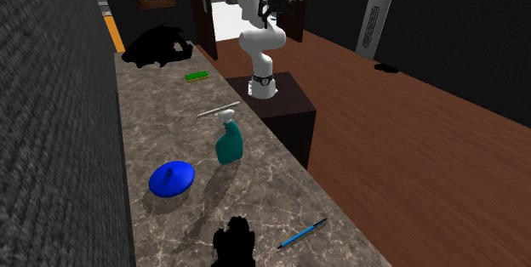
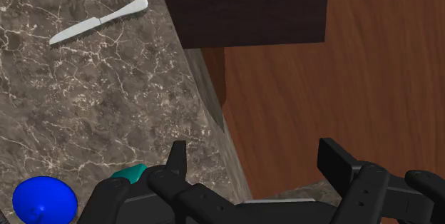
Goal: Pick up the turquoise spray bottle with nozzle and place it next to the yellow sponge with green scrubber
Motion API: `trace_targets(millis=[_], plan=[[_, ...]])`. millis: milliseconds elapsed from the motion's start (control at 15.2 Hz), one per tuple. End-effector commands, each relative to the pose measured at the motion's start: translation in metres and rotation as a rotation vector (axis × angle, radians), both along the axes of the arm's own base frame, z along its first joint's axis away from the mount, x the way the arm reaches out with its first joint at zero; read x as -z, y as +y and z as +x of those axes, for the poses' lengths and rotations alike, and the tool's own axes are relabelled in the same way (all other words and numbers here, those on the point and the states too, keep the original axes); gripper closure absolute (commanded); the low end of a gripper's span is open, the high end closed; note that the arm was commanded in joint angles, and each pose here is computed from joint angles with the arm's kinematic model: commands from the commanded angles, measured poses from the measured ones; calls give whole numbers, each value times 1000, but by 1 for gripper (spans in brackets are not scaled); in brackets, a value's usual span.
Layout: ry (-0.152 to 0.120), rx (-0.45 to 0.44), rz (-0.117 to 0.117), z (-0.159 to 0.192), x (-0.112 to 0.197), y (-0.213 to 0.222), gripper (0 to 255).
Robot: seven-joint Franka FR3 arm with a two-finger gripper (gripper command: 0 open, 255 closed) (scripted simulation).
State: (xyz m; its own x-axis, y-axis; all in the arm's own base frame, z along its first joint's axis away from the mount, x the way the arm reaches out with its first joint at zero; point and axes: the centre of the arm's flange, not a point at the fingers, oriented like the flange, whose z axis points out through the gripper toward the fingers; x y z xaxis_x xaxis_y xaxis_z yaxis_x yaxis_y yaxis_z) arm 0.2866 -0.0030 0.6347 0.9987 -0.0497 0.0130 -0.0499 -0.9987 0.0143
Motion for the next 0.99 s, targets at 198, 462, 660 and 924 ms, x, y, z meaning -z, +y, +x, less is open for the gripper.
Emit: trace_targets(millis=[198, 462, 660, 924], plan=[[-2, 94, -10, 33, 19, -8, 0], [-4, 218, -24, 76, 45, -23, 0], [-5, 312, -35, 107, 64, -38, 0], [-8, 437, -48, 146, 89, -63, 0]])
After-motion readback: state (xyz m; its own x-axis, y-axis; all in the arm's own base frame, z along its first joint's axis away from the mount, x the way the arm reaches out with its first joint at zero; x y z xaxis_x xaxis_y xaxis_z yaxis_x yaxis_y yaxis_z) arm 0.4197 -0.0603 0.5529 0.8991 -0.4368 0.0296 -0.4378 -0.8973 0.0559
